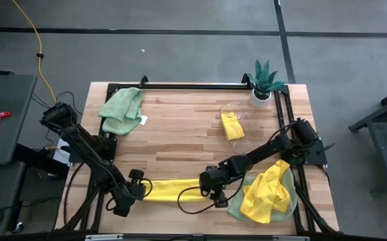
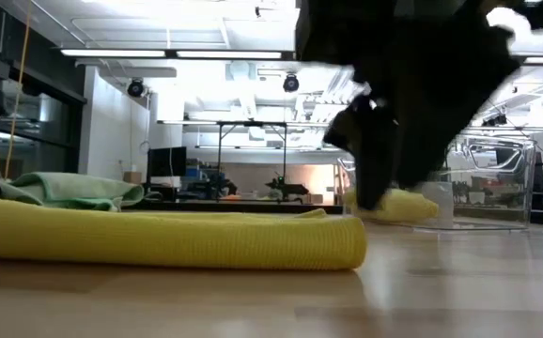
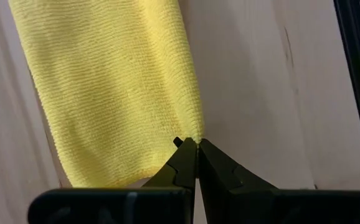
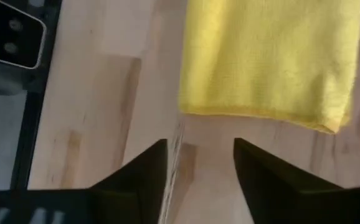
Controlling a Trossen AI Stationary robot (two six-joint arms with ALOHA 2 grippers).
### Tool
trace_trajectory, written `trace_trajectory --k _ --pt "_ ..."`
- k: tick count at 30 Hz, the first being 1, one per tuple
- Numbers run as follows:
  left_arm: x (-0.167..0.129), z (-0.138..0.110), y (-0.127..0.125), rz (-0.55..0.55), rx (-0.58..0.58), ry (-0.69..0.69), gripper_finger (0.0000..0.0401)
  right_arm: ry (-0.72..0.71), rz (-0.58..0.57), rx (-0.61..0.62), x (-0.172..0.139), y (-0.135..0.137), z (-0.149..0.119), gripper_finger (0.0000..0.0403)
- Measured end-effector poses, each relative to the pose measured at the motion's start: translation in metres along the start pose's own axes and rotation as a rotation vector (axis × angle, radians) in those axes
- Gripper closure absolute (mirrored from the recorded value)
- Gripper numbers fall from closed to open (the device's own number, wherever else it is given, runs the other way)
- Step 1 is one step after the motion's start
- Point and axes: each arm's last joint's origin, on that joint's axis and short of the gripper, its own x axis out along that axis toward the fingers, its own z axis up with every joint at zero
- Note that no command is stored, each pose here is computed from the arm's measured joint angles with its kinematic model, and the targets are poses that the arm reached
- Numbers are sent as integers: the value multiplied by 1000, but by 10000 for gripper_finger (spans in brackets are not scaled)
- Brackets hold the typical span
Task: Fold microfiber towels
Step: Fold the top yellow microfiber towel
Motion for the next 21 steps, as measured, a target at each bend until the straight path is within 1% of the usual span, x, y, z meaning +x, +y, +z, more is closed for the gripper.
trace_trajectory --k 2,4,6,9,11,15,16,19,21 --pt "0 0 0 0 0 -1 401 -35 2 -16 -9 1 10 211" --pt "0 0 0 4 0 -6 401 -114 9 -31 -17 0 22 213" --pt "0 1 0 10 -1 -14 401 -196 -4 -26 -20 -3 31 225" --pt "0 1 0 15 -8 -20 401 -288 -15 -13 -18 -9 39 261" --pt "0 1 0 16 -8 -21 401 -301 -19 18 -10 -14 38 297" --pt "0 1 0 22 -8 -26 401 -297 4 74 12 -21 35 384" --pt "0 1 0 23 -8 -27 401 -292 9 80 18 -22 33 392" --pt "0 1 0 23 -8 -28 399 -262 4 113 33 -24 28 382" --pt "0 2 0 23 -9 -28 397 -253 4 135 38 -24 26 383"
